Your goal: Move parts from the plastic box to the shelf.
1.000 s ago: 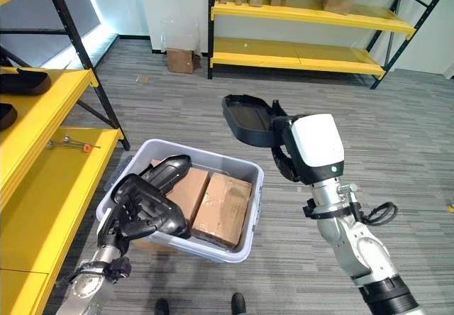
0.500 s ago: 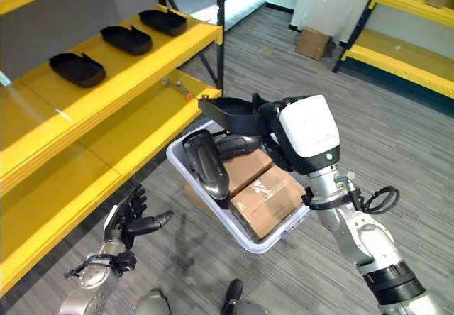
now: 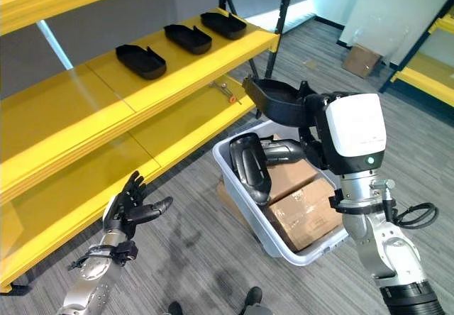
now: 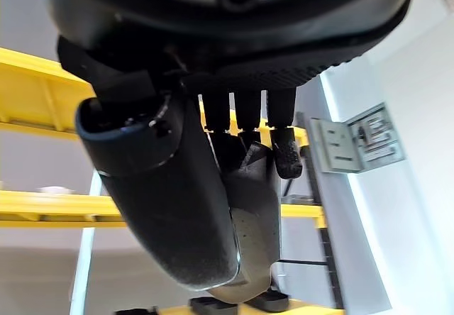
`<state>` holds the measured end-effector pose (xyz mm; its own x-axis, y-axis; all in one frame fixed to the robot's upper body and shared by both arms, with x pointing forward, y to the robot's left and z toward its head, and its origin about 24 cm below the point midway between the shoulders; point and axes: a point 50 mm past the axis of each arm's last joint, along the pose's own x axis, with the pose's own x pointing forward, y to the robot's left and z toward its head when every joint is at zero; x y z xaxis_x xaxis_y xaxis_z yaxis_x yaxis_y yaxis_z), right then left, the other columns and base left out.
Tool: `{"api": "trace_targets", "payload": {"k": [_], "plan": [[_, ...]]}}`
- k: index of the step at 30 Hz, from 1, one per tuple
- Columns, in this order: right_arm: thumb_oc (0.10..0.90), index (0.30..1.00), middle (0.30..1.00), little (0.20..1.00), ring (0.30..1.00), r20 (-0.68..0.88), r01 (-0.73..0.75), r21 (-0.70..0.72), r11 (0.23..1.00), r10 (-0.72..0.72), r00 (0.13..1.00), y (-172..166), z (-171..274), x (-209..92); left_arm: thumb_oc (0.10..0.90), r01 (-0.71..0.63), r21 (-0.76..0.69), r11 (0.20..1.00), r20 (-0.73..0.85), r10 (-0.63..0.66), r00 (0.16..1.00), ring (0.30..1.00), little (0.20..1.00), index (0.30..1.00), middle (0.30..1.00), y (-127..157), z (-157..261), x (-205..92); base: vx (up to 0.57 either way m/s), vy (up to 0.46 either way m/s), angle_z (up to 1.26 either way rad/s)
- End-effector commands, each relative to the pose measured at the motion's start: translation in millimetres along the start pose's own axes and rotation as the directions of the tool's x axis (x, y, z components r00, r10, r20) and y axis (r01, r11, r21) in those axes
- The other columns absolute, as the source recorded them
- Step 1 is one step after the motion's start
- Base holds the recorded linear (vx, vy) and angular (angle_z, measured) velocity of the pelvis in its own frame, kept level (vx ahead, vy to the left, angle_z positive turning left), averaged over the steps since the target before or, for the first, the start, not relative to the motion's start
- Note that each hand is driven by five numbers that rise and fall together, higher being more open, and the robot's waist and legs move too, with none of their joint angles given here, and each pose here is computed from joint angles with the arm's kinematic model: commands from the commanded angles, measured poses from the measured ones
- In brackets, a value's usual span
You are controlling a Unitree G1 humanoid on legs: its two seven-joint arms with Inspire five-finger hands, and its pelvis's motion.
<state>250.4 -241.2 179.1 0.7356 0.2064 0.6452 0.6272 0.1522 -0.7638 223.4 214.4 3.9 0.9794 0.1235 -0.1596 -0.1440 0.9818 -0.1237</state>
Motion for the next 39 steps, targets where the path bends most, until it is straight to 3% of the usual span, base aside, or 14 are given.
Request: {"api": "trace_targets", "payload": {"k": [1,18,26,32,39], "plan": [[0.4,0.3,0.3,0.3,0.3,0.096,0.252,-0.044,0.967,-0.247,0.964,-38,10,39,0.9,0.082,0.075,0.994,0.203,-0.095,0.975,1.0,1.0,1.0,1.0,-8,39,3,0.02,0.073,0.23],[0.4,0.3,0.3,0.3,0.3,0.171,0.217,-0.017,0.976,-0.211,0.962,-22,36,64,0.9,0.013,0.099,0.995,0.234,-0.036,0.972,1.0,1.0,1.0,1.0,9,46,-5,0.02,0.12,0.2],[0.4,0.3,0.3,0.3,0.3,0.203,0.193,-0.057,0.98,-0.178,0.963,-23,35,62,0.9,0.061,0.125,0.99,0.226,-0.089,0.97,1.0,1.0,1.0,1.0,-1,47,6,0.08,0.12,0.63],[0.4,0.3,0.3,0.3,0.3,0.229,0.259,0.003,0.966,-0.253,0.94,-33,41,66,0.9,0.081,0.117,0.99,0.238,-0.107,0.965,1.0,1.0,1.0,1.0,-10,47,11,0.19,-0.155,0.37],[0.4,0.3,0.3,0.3,0.3,0.235,0.222,0.061,0.973,-0.23,0.944,-33,42,54,0.9,0.065,0.063,0.996,0.185,-0.076,0.98,1.0,1.0,1.0,1.0,-9,32,2,0.19,-0.339,0.68]]}}
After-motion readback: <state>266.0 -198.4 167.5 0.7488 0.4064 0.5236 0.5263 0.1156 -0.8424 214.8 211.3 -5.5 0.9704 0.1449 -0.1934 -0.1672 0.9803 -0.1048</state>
